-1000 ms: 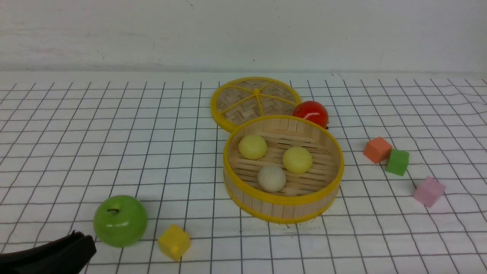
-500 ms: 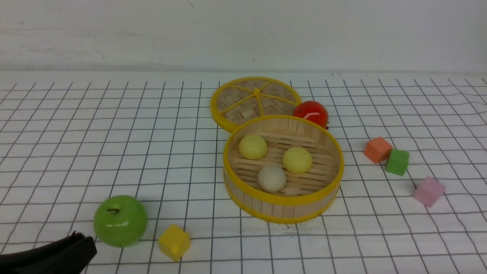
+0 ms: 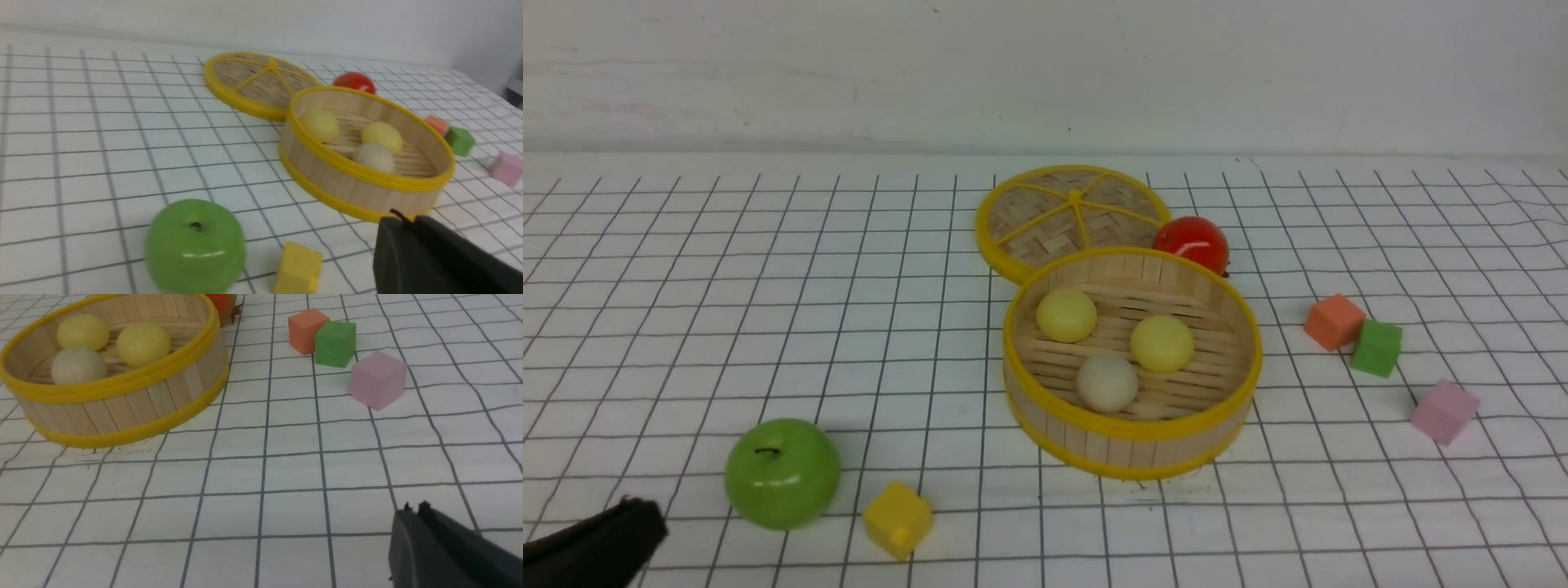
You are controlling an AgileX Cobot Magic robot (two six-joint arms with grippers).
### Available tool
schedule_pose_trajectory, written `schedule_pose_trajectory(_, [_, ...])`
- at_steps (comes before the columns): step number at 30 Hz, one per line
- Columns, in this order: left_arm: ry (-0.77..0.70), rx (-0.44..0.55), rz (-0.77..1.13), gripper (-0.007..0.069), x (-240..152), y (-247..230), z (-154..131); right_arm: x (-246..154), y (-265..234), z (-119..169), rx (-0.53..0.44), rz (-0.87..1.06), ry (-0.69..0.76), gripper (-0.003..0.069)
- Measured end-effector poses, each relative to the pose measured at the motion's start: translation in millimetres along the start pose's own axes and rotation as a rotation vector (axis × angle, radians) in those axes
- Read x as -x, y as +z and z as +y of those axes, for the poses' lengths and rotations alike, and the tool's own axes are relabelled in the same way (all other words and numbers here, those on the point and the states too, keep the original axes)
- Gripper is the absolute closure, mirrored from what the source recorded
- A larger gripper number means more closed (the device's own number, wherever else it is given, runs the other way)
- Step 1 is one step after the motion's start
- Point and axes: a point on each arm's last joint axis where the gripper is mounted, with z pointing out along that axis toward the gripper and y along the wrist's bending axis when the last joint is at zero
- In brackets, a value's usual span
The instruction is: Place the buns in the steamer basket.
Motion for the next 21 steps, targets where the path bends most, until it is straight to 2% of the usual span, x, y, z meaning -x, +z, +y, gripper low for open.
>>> schedule_pose_trajectory(5, [-0.044,0.157,-0.08,0.0638,-16,-20,13,0,0,0,0.0,0.0,0.0,0.0651])
schedule_pose_trajectory(6, [-0.045,0.163,-0.083,0.0638,-17,-20,14,0,0,0,0.0,0.0,0.0,0.065])
schedule_pose_trajectory(9, [-0.125,0.256,0.005,0.0638,-54,-18,26,0,0,0,0.0,0.001,0.0,0.0648])
schedule_pose_trajectory(12, [-0.211,0.29,0.102,0.0638,-69,-17,29,0,0,0,0.0,0.001,0.001,0.0645])
schedule_pose_trajectory(14, [-0.258,0.291,0.102,0.0638,-69,-17,28,0,0,0,0.0,0.001,0.001,0.0642])
schedule_pose_trajectory(21, [-0.288,0.291,0.098,0.0638,-69,-17,28,0,0,0,0.0,0.001,0.001,0.0634])
